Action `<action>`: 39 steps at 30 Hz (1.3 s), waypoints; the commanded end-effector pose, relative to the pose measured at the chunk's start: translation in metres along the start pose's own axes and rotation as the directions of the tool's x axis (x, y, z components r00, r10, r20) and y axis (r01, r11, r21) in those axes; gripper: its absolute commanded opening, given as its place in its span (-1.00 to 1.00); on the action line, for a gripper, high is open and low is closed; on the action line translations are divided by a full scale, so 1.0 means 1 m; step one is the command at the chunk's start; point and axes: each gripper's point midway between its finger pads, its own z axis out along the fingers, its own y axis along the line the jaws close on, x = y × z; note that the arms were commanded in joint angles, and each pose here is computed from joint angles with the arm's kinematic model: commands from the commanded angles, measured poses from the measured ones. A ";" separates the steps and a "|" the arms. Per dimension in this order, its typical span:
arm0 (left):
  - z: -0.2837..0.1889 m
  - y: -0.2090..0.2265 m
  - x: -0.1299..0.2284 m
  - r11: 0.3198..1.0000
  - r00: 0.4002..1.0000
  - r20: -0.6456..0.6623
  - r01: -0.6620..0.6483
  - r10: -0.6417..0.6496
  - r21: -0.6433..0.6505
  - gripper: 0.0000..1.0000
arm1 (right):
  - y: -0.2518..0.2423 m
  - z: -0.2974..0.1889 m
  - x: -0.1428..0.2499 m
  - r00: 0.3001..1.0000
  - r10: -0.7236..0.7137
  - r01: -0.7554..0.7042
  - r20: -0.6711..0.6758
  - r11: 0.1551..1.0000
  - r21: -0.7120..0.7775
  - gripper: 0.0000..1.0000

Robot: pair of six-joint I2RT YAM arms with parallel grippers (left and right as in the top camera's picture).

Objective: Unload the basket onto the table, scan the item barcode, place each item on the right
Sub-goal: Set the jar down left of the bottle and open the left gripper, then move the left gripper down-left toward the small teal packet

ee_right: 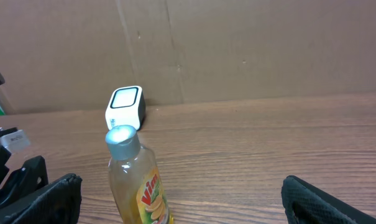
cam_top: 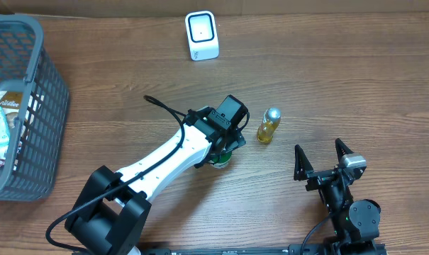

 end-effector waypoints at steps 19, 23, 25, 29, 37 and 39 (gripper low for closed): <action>-0.104 0.013 -0.078 0.840 0.841 0.021 -0.539 0.541 -0.055 -0.58 | 0.001 0.000 0.002 1.000 0.000 0.000 0.001 1.000 -0.007 1.00; -0.078 0.028 -0.064 0.837 0.840 -0.040 -0.543 0.541 -0.072 -0.73 | 0.001 0.000 0.002 1.000 0.000 0.000 0.001 1.000 -0.007 1.00; -0.065 0.039 -0.054 0.835 0.839 -0.084 -0.544 0.538 -0.080 -0.74 | 0.001 0.000 0.003 1.000 0.000 0.000 0.000 1.000 -0.007 1.00; -0.044 0.052 -0.031 0.837 0.830 -0.169 -0.546 0.532 -0.047 -0.63 | 0.001 0.000 0.003 1.000 0.000 0.000 0.000 1.000 -0.007 1.00; -0.027 0.033 -0.008 0.819 0.799 -0.181 -0.565 0.574 0.104 -0.65 | 0.001 0.000 0.003 1.000 0.000 0.000 0.000 1.000 -0.007 1.00; -0.027 0.023 -0.007 0.816 0.799 -0.164 -0.559 0.578 0.151 -0.66 | 0.001 0.000 0.003 1.000 0.000 0.000 0.000 1.000 -0.007 1.00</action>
